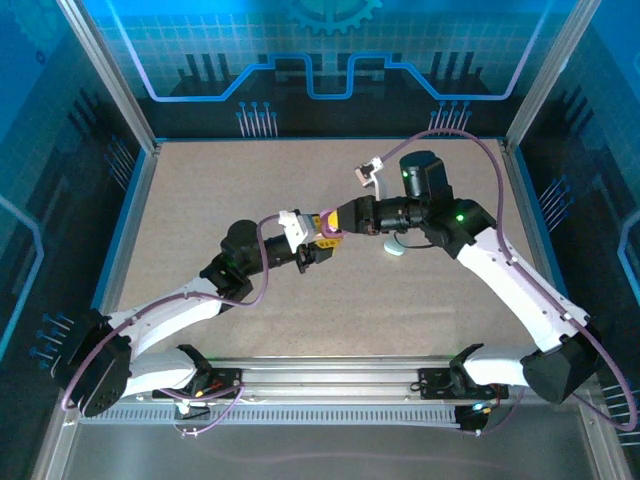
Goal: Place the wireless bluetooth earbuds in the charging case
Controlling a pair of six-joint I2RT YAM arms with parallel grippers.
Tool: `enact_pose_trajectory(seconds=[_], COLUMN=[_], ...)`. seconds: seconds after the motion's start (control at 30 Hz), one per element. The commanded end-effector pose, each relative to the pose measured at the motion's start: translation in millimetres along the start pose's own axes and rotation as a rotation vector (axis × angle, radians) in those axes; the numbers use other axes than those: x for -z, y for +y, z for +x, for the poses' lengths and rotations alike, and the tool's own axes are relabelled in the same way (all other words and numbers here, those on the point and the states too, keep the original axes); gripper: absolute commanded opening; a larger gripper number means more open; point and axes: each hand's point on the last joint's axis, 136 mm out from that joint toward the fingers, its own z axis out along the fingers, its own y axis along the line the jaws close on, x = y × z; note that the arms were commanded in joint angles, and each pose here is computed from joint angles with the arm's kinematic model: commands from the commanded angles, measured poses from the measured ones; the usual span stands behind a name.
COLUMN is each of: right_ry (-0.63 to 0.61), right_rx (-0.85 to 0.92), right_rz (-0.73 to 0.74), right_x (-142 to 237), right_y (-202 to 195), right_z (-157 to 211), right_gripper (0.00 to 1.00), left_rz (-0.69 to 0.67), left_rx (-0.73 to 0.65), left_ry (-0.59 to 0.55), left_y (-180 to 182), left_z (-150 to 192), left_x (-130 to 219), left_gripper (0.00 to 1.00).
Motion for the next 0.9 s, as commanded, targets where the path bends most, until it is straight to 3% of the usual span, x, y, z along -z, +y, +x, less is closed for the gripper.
enact_pose_trajectory(seconds=[0.0, 0.87], right_ry=[-0.026, 0.051], right_rx=[0.040, 0.042], right_rz=[0.053, 0.212], right_x=[-1, -18], right_y=[1, -25], right_z=[-6, 10], right_gripper=[0.22, 0.25], left_rz=[-0.007, -0.022], left_rx=[-0.027, -0.012], left_ry=[-0.021, -0.054], left_y=[0, 2], left_z=[-5, -12], left_x=[-2, -1], left_gripper=[0.32, 0.32])
